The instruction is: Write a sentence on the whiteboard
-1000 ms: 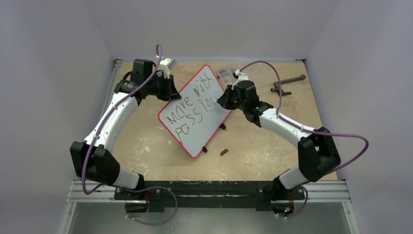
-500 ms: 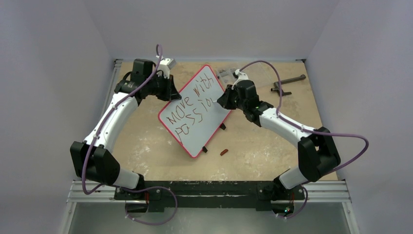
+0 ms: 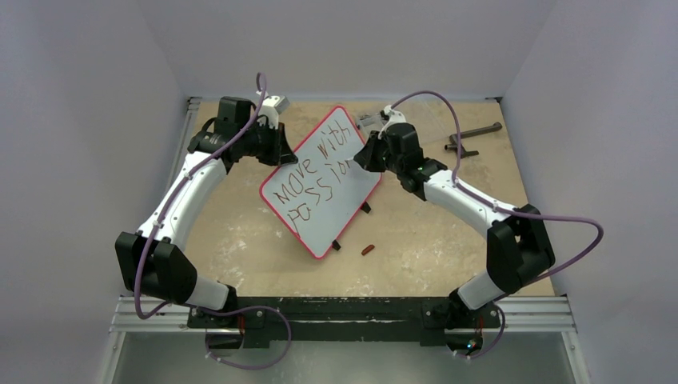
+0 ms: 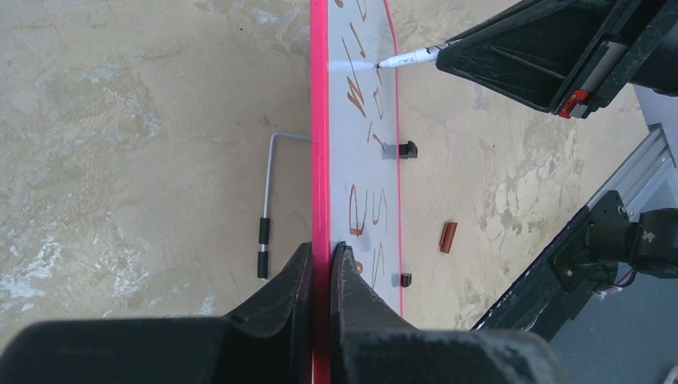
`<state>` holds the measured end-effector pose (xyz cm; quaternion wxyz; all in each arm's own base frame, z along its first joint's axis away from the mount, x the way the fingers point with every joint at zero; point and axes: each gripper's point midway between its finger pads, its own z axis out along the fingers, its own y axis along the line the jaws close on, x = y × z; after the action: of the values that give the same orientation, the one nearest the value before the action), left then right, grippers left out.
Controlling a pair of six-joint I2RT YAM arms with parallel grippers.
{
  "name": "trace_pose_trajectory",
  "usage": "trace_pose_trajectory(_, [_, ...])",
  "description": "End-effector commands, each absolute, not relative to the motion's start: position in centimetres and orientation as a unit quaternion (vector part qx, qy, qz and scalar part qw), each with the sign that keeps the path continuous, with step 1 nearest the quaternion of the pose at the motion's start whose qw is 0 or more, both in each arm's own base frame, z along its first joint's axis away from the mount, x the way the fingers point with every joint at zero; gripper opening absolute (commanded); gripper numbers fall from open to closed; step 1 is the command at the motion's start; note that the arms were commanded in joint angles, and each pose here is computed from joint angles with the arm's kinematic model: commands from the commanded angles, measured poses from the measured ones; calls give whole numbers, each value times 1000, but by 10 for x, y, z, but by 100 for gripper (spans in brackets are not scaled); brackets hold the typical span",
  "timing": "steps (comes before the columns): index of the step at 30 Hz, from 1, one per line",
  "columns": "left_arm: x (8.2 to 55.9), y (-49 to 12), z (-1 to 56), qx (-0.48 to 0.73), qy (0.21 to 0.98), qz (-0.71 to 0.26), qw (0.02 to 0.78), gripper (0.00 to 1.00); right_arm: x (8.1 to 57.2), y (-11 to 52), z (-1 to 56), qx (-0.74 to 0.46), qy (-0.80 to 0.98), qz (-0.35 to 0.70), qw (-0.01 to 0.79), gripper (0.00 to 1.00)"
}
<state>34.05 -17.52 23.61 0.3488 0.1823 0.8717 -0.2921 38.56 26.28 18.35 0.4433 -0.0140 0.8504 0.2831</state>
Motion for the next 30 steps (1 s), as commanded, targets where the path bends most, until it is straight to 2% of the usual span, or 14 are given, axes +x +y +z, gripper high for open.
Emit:
trace_pose_trajectory(1, [347, -169, 245, 212, 862, -260, 379, 0, 399, 266, 204, -8, 838, 286, 465, 0])
trace_pose_trajectory(11, [346, -169, 245, 212, 862, -260, 380, 0, 409, 254, 200, 7, 840, 272, 469, 0])
trace_pose_trajectory(21, [346, -168, 246, 212, 863, -257, 381, 0, 399, 245, 175, 11, 854, 263, 449, 0])
trace_pose_trajectory(30, [346, -167, 248, 213, 862, -255, 384, 0, 388, 242, 175, 9, 856, 264, 444, 0])
